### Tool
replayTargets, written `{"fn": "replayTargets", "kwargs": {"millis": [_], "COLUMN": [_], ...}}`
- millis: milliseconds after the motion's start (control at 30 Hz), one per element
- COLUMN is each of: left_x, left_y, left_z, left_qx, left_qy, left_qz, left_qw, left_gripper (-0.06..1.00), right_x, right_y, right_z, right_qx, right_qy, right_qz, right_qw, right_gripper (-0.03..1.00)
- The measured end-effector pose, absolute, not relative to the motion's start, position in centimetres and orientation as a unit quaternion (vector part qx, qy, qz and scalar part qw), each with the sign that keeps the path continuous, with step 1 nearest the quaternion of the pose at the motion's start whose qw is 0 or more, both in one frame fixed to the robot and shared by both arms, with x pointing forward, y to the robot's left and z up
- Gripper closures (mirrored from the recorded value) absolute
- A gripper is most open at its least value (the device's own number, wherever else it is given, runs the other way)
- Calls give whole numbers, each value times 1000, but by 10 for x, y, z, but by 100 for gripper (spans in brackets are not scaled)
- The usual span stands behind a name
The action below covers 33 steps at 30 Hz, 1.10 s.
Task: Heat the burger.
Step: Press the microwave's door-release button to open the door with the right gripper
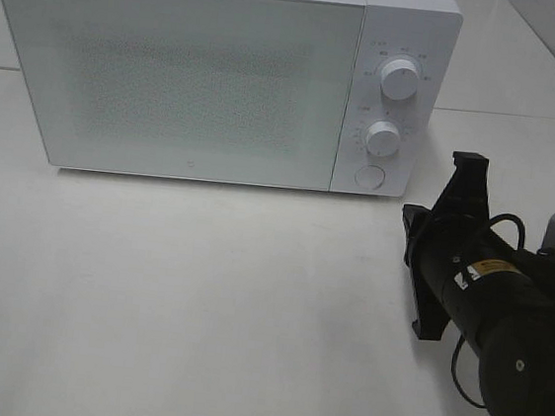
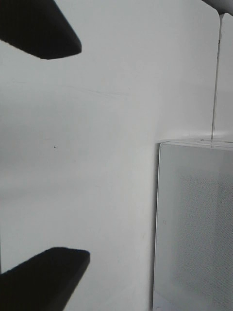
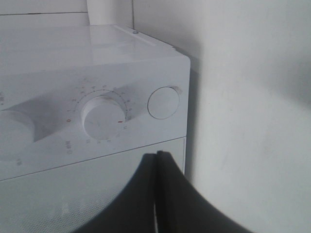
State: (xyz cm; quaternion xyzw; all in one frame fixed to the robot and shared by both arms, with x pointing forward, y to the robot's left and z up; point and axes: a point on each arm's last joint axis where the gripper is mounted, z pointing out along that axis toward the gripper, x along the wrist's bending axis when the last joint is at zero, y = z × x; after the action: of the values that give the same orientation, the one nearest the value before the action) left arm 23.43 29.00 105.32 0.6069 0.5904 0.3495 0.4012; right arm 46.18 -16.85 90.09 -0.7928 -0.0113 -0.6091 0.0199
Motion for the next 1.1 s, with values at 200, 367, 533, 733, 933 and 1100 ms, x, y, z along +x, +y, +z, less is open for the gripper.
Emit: {"fn": "replayTargets", "kwargs": {"millis": [200, 367, 533, 733, 933, 1100], "left_x": [234, 234, 234, 234, 234, 234], "left_y": [290, 290, 290, 290, 290, 290], "left_z": [1053, 1053, 1053, 1053, 1053, 1053], "left_qx": [607, 607, 607, 607, 607, 607], "left_qy": [590, 590, 590, 590, 590, 590], "left_qz": [350, 350, 350, 350, 350, 350], "left_qw": [401, 401, 401, 401, 401, 401], "left_gripper": [-3, -3, -3, -3, -3, -3], "right_x": [476, 482, 495, 512, 533, 543], "right_y": [-160, -155, -155, -154, -157, -153], "right_z": [887, 881, 874, 875, 879, 871], "right_qx": [-798, -800, -802, -801, -801, -806], "right_qy": [-7, 0, 3, 8, 4, -4], "right_qz": [-602, -599, -596, -596, -597, -590], "right_qw": [32, 38, 44, 51, 48, 48], "right_gripper": [95, 95, 95, 95, 95, 95]}}
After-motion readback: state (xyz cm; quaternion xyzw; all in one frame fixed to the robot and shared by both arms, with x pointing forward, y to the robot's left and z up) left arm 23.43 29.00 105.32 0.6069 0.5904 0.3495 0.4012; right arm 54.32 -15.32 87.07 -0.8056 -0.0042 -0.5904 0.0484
